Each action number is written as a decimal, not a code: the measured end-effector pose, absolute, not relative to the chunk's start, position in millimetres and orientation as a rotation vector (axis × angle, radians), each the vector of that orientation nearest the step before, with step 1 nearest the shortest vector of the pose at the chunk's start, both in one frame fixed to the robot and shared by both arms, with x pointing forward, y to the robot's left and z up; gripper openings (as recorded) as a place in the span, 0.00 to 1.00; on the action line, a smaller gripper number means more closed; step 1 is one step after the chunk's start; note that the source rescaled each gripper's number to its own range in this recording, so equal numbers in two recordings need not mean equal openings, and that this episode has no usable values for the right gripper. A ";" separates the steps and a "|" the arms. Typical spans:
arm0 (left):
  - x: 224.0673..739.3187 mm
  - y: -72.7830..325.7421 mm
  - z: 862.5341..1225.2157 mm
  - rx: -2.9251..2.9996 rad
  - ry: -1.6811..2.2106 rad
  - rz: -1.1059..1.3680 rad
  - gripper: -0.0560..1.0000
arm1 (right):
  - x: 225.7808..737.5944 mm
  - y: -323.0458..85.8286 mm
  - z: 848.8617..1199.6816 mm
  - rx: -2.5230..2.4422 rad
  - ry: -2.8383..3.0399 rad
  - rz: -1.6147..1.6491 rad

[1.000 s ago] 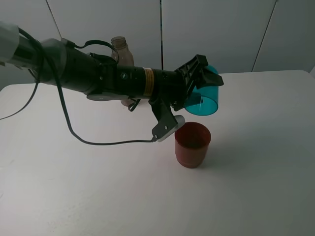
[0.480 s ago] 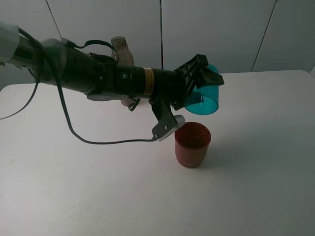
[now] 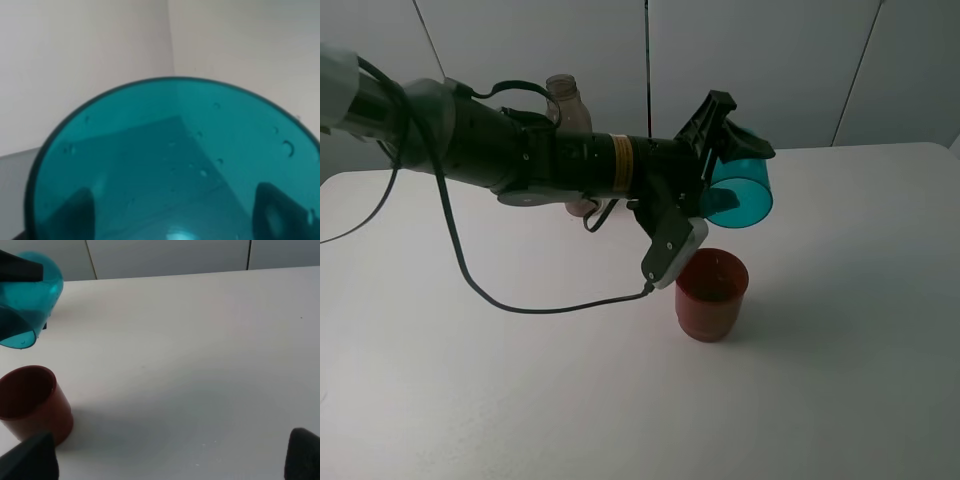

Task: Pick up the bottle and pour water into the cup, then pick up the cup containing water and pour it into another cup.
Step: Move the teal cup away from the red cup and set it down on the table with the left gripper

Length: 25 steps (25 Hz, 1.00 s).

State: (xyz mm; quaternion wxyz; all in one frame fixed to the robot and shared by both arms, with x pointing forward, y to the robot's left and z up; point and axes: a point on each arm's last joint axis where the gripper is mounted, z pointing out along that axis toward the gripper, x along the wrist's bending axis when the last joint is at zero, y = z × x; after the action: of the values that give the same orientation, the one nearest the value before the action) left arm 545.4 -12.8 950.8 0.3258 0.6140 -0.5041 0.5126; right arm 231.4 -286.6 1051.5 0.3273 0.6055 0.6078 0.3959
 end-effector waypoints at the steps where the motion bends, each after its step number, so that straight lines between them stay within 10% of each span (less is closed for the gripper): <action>1: 545.4 -12.8 950.8 1.628 -1.280 1.318 0.10 | 231.4 -286.6 1051.5 1.586 1.592 1.037; 25: 560.5 5.9 970.0 1.855 0.080 0.523 0.10 | 231.4 -286.6 1051.5 1.586 1.592 1.037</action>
State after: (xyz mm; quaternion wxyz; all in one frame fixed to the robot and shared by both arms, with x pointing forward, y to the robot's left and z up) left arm 560.5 5.9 970.0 0.5698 0.7903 0.0342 0.2227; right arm 231.4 -286.6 1051.5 0.3273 0.6055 0.6078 0.3959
